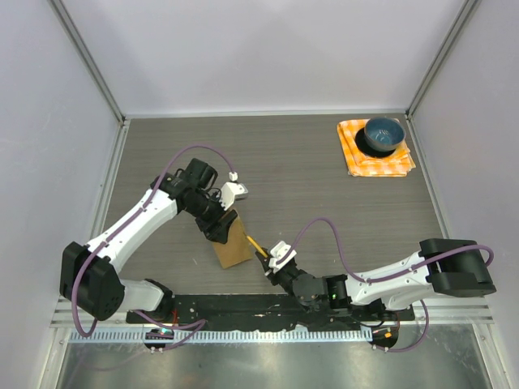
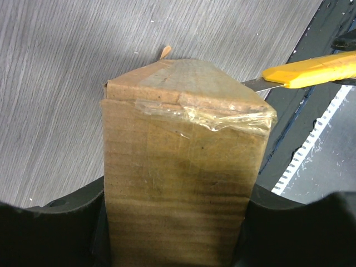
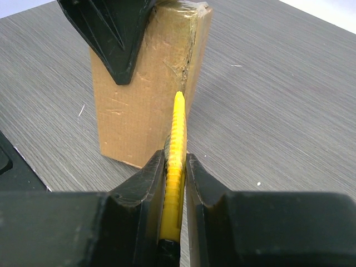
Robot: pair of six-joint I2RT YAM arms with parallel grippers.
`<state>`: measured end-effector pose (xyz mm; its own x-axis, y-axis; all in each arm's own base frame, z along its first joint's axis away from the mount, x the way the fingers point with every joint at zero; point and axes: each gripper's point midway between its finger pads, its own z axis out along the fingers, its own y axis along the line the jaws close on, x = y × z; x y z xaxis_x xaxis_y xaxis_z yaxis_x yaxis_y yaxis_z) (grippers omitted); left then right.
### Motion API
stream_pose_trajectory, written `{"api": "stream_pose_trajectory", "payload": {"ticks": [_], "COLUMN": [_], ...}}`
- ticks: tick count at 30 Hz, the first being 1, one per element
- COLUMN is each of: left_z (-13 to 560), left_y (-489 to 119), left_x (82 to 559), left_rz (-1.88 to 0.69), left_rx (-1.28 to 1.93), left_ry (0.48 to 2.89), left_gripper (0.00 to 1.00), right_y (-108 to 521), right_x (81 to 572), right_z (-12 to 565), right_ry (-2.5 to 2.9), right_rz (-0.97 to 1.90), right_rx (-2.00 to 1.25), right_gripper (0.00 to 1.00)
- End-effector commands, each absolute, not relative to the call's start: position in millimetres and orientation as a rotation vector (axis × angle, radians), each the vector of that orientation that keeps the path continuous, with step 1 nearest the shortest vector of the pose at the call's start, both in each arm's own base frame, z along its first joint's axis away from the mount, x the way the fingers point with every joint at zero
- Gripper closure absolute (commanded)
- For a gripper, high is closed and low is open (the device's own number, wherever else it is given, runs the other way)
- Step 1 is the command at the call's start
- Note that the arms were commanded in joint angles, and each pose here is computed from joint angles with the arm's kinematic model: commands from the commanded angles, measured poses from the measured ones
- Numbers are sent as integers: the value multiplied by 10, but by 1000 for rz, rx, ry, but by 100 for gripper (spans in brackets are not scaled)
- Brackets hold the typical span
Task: Unpack the express box
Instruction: Cut the express box at the center of the board.
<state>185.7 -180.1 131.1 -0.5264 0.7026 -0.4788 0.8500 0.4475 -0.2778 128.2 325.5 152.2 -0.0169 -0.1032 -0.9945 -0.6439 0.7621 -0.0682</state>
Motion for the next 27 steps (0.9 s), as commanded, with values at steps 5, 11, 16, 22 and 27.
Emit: {"api": "stream_pose_trajectory", "payload": {"ticks": [5,11,16,22,27], "left_z": [1404,1381,1383,1369,1370], "left_y": [-1857,-1850,-1856,-1851,-1854], "left_x": [1791,1789,1791,1786,1797], "left_rz": [-758,-755,-755,-754,-751], "left_rx": [1353,1354,1354,1352,1351], "left_ry": [2354,2360,2358,2361,2359], "left_gripper": [100,100,100,100,100], "right_y": [3239,3227,3220,3220,3216], "right_x": [1306,1295,1291,1279,1276], "right_z": [1636,1641,1626,1610,1621], "right_ry": [1556,1560,1565,1569,1568], "right_rz": [516,524,522,522,525], "right_rx": [-562,-566,-573,-582,-585], "right_gripper": [99,99,99,99,99]}}
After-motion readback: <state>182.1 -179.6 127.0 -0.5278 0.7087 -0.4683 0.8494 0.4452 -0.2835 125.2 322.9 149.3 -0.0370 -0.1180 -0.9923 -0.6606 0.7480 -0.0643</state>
